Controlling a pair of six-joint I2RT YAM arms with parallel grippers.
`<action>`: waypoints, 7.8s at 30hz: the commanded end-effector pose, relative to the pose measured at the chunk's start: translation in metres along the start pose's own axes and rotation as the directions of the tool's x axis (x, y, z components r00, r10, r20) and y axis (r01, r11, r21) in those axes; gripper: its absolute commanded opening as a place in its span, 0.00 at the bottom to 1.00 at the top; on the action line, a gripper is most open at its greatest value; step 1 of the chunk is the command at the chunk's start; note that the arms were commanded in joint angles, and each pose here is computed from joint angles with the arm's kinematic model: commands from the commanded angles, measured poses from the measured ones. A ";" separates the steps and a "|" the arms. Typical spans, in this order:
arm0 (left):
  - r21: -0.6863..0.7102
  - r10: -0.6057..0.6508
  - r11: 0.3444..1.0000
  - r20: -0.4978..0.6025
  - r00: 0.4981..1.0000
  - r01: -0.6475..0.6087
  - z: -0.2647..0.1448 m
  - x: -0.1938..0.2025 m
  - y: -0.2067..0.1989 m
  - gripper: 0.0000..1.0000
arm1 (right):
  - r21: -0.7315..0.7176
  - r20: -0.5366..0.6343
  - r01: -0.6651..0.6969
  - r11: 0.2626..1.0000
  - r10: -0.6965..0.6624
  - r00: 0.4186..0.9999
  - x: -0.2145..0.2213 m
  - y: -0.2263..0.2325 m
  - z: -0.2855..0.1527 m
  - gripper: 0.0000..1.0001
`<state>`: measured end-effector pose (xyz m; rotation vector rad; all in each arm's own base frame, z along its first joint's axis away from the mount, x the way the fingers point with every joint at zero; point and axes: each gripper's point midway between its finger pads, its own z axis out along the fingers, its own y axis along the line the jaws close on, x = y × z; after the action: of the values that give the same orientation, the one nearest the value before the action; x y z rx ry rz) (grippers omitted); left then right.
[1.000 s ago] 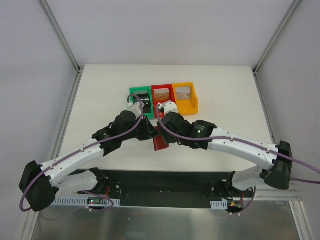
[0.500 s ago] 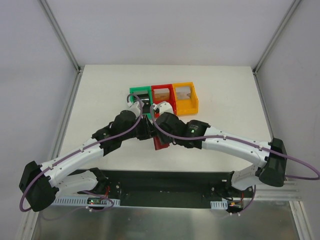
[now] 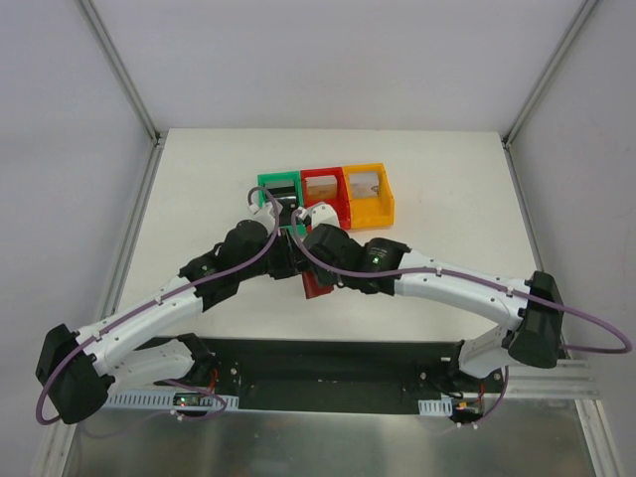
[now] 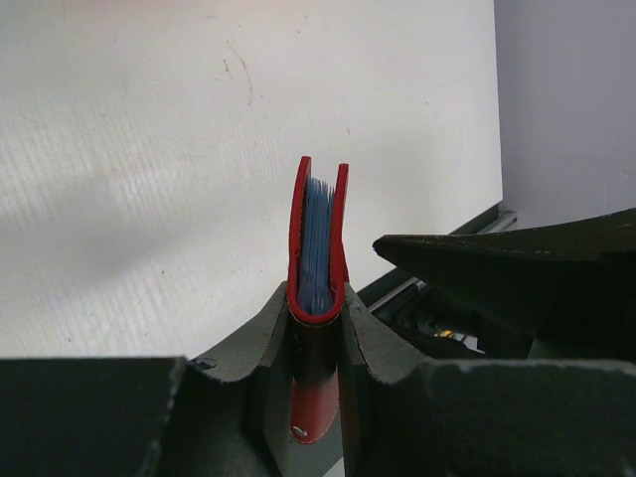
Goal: Take the credit cards out of the card holder
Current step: Open the card holder at the center of the board.
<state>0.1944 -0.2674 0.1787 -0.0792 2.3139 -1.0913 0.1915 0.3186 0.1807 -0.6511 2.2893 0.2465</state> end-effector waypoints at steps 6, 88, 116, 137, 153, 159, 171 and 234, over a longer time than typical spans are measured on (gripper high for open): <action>0.128 -0.011 0.992 0.051 0.999 0.004 -0.015 -0.017 -0.041 0.00 | 0.097 -0.024 0.028 0.995 -0.026 0.999 0.000 -0.013 0.002 0.37; 0.866 0.345 0.399 0.164 0.924 -0.302 -0.090 0.021 -0.120 0.00 | -0.679 0.321 -0.044 0.733 0.351 0.880 -0.015 -0.020 -0.150 0.74; 0.854 0.313 0.392 0.225 0.923 -0.341 -0.109 0.007 -0.129 0.00 | -0.706 0.235 -0.075 0.705 0.332 0.914 0.002 -0.010 -0.130 0.40; 0.826 0.292 0.457 0.212 0.933 -0.330 -0.101 0.003 -0.124 0.00 | -0.719 0.261 -0.077 0.691 0.372 0.891 -0.014 -0.015 -0.147 0.69; 0.845 0.279 0.434 0.204 0.938 -0.312 -0.105 0.004 -0.127 0.00 | -0.762 0.224 -0.077 0.643 0.374 0.900 -0.021 -0.001 -0.141 0.53; 0.859 0.265 0.418 0.196 0.944 -0.295 -0.106 0.003 -0.129 0.00 | -0.775 0.204 -0.084 0.627 0.373 0.905 -0.024 0.004 -0.137 0.48; 0.860 0.270 0.431 0.165 0.949 -0.272 -0.096 0.004 -0.126 0.24 | -0.832 0.213 -0.041 0.554 0.386 0.897 -0.030 0.014 -0.153 0.01; 0.772 0.147 0.616 0.084 0.986 -0.158 -0.060 0.021 -0.077 0.68 | -0.485 0.145 -0.165 0.859 0.265 0.953 -0.006 -0.036 -0.130 0.01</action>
<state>0.1307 -0.2857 0.2480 0.4313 1.6480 -1.9298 0.1368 0.2465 0.2631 -0.5792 2.1688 0.9316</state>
